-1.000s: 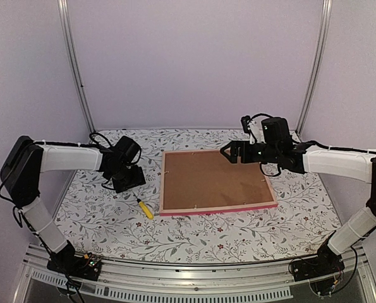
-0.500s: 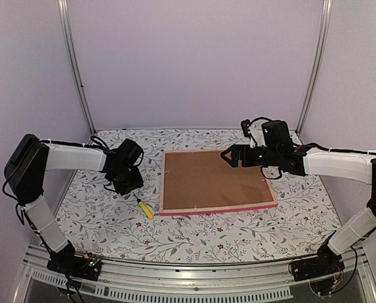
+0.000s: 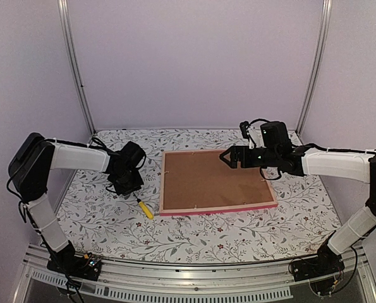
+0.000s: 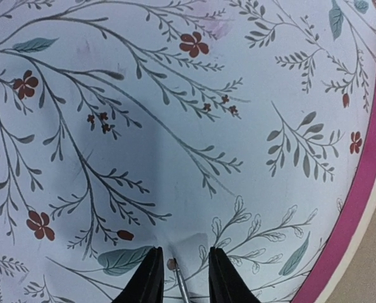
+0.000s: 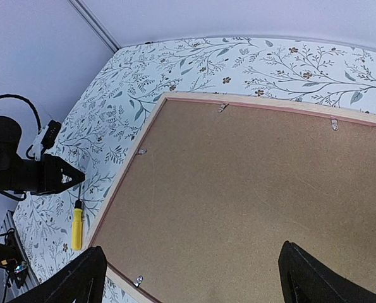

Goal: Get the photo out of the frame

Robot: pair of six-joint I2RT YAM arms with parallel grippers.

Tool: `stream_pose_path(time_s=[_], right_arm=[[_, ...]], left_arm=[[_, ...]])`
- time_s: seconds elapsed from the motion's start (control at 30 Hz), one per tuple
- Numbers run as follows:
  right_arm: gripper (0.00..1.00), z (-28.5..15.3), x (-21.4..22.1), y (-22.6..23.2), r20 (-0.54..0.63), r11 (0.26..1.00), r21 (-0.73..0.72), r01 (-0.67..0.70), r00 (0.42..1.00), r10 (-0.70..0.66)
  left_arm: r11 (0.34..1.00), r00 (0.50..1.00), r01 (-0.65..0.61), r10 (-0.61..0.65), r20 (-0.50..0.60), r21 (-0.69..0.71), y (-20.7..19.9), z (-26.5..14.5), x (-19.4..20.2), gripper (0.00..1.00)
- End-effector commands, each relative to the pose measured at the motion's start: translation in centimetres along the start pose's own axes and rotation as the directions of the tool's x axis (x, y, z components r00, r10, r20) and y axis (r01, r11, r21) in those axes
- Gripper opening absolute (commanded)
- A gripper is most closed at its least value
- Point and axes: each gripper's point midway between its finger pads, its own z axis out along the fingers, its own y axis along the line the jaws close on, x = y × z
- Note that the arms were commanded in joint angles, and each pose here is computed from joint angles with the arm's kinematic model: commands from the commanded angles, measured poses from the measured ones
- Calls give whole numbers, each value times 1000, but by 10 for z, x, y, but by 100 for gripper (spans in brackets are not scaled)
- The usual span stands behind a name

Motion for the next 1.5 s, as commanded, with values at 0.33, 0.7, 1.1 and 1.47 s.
stream_pose_path(time_s=[0.33,0.7,1.1,1.47], right_arm=[[98,0,8,2,-11,1000,-12,-21,1000,21],[98,0,7,5,-11,999,-23,-38,999,37],[98,15,7,28,-23,996,-80,-37,999,36],[98,23,0,81,-20,977,-212,-25,1000,22]], left_arm=[[1000,999,20,-20,-29,2,0,9,11,21],[1000,999,9,-10,-37,-20,8,15,15,9],[966,988,151,-151,-18,211,-9,-16,-21,0],[654,927,279,-374,-20,703,-54,-94,-67,0]])
